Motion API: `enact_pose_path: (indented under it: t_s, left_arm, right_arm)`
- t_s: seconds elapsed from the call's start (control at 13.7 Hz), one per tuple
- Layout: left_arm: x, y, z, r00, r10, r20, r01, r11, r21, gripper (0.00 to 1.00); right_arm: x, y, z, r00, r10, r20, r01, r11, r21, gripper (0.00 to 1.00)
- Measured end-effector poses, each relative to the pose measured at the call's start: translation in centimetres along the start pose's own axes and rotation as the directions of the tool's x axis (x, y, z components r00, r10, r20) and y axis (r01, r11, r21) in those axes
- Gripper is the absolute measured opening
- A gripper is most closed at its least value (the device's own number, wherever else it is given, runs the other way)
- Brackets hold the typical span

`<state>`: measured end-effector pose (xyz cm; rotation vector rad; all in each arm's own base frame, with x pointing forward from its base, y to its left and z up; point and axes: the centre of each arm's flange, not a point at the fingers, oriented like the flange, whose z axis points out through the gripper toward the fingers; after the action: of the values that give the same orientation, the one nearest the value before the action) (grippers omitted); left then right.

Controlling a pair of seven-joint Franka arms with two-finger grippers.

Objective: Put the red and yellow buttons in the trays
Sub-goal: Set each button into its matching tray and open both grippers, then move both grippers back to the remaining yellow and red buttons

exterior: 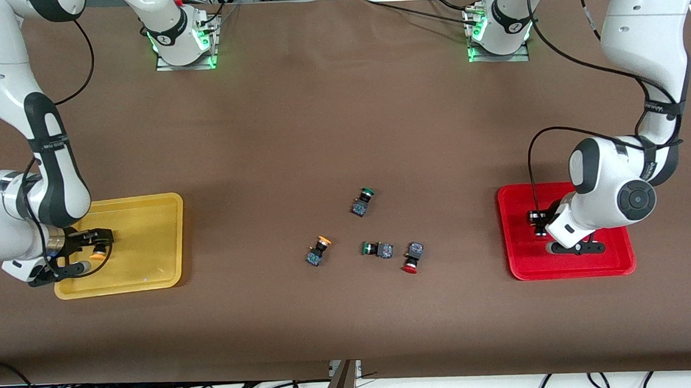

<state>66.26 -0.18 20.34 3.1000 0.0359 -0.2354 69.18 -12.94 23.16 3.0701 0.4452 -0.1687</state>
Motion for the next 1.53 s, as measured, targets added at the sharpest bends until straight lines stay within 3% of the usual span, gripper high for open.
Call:
enact_pose_path:
  t_s: [0.15, 0.29, 0.58, 0.73, 0.8, 1.17, 1.53]
  left_arm:
    - [0.1, -0.1, 0.6, 0.999, -0.034, 0.002, 0.034, 0.999, 0.000, 0.41]
    - [0.1, -0.1, 0.6, 0.999, -0.037, 0.002, 0.037, 0.999, 0.000, 0.41]
    - [0.1, -0.2, 0.4, 1.000, -0.032, -0.001, 0.032, 0.999, 0.001, 0.74]
    - [0.4, -0.3, -0.1, 0.999, -0.032, -0.012, 0.032, 1.000, 0.001, 0.97]
    - [0.5, -0.2, -0.8, 0.999, -0.031, -0.024, 0.031, 1.000, 0.001, 1.00]
    - [-0.2, 0.3, -9.1, 0.998, 0.013, -0.056, -0.013, 1.000, 0.005, 1.00]
    - [-1.0, 3.1, -13.1, 0.987, 0.156, -0.025, -0.156, 0.988, 0.005, 1.00]
  right_arm:
    - [1.9, -3.3, -2.8, 0.999, -0.026, -0.042, 0.026, 1.000, 0.001, 1.00]
    - [3.7, -7.7, -3.8, 0.998, 0.020, -0.057, -0.019, 1.000, 0.018, 1.00]
    - [6.8, -19.3, -4.2, 0.979, 0.197, -0.054, -0.196, 0.980, 0.028, 1.00]
    - [7.7, -25.4, -4.3, 0.949, 0.309, -0.058, -0.308, 0.951, 0.031, 1.00]
    - [8.1, -28.1, -4.3, 0.929, 0.363, -0.075, -0.361, 0.932, 0.039, 1.00]
    - [10.3, -39.2, -3.9, 0.797, 0.584, -0.157, -0.569, 0.812, 0.131, 1.00]
    - [12.6, -46.5, -3.1, 0.719, 0.659, -0.220, -0.611, 0.751, 0.250, 1.00]
